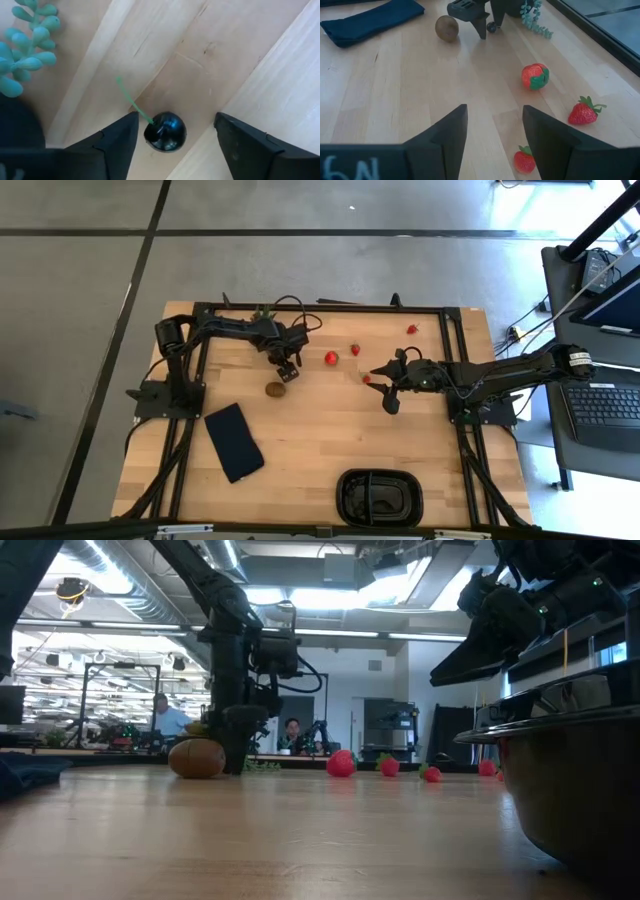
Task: Pick and placing Produce into tupperware
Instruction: Put the black cherry into the black container
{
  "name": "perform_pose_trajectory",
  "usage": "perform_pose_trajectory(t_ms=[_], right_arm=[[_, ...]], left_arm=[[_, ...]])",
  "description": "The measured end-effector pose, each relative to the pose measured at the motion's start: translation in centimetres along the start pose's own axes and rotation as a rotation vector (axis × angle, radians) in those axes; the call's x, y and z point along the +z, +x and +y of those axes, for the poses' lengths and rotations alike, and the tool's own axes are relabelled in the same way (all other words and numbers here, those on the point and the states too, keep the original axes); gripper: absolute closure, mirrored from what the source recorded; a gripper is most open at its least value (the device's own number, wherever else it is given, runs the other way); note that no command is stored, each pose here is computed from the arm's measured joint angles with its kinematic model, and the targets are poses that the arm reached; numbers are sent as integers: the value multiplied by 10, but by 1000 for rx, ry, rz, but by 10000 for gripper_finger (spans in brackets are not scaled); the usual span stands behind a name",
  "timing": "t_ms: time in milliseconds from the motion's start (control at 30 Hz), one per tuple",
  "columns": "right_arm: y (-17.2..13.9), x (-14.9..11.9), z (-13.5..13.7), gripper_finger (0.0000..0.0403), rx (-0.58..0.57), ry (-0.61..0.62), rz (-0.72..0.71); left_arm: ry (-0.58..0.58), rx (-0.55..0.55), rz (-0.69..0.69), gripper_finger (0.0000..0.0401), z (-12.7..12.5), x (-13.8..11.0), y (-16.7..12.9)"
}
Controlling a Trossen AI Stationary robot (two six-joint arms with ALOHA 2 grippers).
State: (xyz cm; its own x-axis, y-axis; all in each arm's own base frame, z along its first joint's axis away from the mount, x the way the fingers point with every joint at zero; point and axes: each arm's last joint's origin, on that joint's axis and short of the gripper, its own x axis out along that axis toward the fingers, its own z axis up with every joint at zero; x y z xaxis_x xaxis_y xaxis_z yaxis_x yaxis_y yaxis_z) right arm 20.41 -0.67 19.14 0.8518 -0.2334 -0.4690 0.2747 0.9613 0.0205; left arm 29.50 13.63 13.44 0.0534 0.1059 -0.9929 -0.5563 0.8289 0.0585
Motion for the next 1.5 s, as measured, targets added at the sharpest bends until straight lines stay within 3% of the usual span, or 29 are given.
perform_pose_trajectory(t_ms=[333,733,1167,1500], right_arm=[[0,0,0,210,0,1,0],[0,0,0,210,0,1,0],[0,0,0,210,0,1,0],[0,0,0,210,0,1,0]], left_arm=[[4,1,19,194,0,-2,0],[16,20,46,220,1,-5,1],[18,12,38,293,1,-4,1],[17,15,35,272,1,-4,1]])
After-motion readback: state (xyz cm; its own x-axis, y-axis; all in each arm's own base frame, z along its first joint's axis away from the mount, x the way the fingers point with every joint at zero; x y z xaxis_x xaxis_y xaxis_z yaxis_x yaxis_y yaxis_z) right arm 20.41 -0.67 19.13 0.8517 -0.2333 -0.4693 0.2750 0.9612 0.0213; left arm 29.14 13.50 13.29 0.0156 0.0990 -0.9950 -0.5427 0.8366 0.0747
